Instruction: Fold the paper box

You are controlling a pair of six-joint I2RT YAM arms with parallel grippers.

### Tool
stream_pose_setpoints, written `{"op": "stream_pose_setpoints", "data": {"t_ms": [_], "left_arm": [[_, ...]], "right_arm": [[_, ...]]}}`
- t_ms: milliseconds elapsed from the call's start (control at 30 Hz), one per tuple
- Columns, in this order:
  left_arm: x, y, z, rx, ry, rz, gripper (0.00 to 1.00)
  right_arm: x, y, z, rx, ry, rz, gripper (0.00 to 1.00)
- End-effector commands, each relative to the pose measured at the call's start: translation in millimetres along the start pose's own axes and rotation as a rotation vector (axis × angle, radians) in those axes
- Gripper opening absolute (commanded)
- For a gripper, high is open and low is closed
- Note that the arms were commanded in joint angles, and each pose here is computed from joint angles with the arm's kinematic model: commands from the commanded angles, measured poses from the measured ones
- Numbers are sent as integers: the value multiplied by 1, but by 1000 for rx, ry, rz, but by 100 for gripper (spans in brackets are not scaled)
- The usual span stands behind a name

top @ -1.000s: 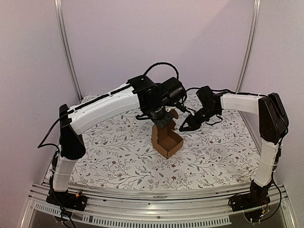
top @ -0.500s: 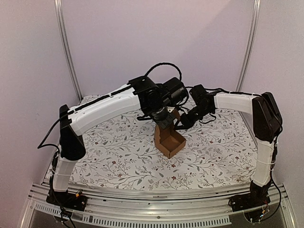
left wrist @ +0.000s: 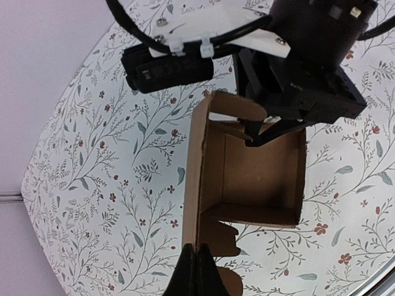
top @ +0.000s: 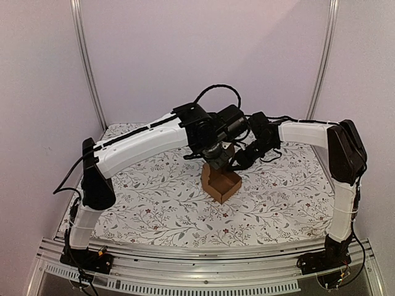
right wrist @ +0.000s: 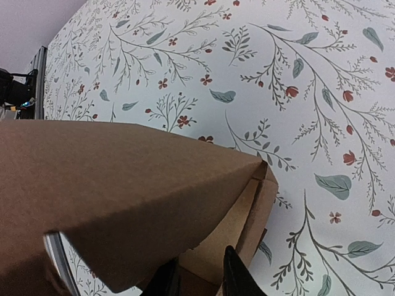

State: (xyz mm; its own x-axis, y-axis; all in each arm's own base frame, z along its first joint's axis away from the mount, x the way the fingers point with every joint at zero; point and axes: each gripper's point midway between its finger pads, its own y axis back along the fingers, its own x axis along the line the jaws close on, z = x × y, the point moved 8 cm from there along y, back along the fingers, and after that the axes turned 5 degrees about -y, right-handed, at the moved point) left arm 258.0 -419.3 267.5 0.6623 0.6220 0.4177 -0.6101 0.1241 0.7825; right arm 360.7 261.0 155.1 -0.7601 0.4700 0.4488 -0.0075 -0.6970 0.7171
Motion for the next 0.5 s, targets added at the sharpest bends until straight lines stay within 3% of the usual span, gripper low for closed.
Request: {"op": "stream_pose_setpoints", "data": {"t_ms": [0, 300, 467], "left_arm": [[-21, -2, 7, -32, -35, -16, 0], [-36, 6, 10, -58, -126, 34, 0], [-40, 9, 10, -64, -156, 52, 0]], "right_arm": [[-11, 14, -12, 6, -41, -10, 23], [-11, 39, -33, 38, -60, -31, 24], [15, 74, -48, -2, 11, -65, 24]]}}
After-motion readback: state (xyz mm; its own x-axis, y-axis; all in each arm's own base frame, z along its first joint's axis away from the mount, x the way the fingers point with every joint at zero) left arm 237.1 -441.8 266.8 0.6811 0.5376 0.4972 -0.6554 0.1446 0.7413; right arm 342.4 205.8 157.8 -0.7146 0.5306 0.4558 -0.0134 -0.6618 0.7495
